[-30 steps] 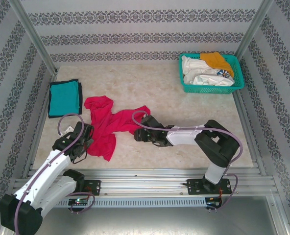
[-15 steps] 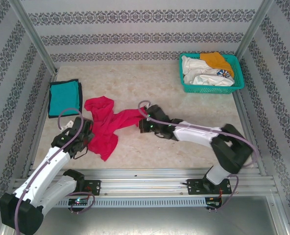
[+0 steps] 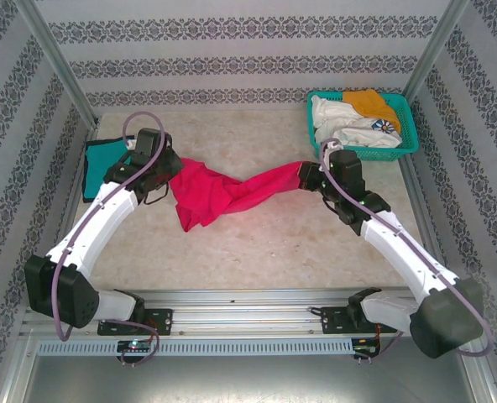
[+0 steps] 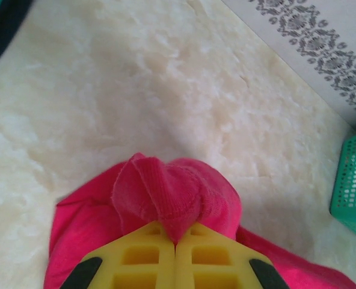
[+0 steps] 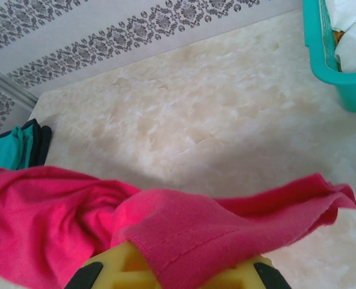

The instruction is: Fold and stack the t-shirts

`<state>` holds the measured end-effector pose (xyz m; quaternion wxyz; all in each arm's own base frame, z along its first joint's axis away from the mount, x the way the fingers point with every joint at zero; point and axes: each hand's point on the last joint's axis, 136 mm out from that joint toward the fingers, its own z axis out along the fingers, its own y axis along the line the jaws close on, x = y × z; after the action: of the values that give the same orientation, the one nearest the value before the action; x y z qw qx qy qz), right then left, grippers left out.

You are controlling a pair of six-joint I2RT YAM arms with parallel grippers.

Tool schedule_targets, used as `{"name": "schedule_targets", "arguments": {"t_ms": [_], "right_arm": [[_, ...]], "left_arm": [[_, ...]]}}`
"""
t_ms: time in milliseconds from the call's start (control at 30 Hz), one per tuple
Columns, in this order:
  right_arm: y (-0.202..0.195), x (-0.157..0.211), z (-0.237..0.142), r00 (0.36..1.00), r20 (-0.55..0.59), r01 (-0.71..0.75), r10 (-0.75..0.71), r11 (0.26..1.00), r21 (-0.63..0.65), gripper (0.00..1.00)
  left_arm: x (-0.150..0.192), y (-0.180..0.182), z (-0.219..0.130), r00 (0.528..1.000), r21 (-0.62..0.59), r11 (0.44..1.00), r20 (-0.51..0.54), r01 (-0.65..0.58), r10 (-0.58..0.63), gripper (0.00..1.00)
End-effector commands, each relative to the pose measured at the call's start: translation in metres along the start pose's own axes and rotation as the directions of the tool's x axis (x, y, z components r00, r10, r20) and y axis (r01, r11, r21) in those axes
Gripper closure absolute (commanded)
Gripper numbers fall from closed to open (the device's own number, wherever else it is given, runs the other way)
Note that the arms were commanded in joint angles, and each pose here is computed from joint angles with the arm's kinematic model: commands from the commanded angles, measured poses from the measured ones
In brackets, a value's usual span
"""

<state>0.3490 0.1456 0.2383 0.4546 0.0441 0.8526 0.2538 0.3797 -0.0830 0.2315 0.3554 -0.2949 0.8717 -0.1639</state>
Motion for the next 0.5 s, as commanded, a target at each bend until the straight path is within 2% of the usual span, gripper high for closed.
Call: {"name": "schedule_targets", "arguments": {"t_ms": [0,300,467], "right_arm": [[0.002,-0.003,-0.025,0.999,0.035,0.023,-0.022,1.000,-0.015,1.00],[-0.021,-0.008,-0.073,0.993,0.115,0.031,-0.039,0.997,0.070,1.00],[-0.027,-0.042,-0.079,0.986,0.165,0.021,-0.035,0.996,0.083,1.00]], "left_arm": [[-0.002,0.000,-0.014,1.000,0.033,0.999,0.003,-0.031,0.031,1.00],[-0.006,0.036,-0.046,0.999,-0.019,1.000,0.036,0.012,-0.011,0.98],[-0.034,0.035,-0.039,0.995,0.022,0.996,0.049,0.085,-0.086,0.98]]}}
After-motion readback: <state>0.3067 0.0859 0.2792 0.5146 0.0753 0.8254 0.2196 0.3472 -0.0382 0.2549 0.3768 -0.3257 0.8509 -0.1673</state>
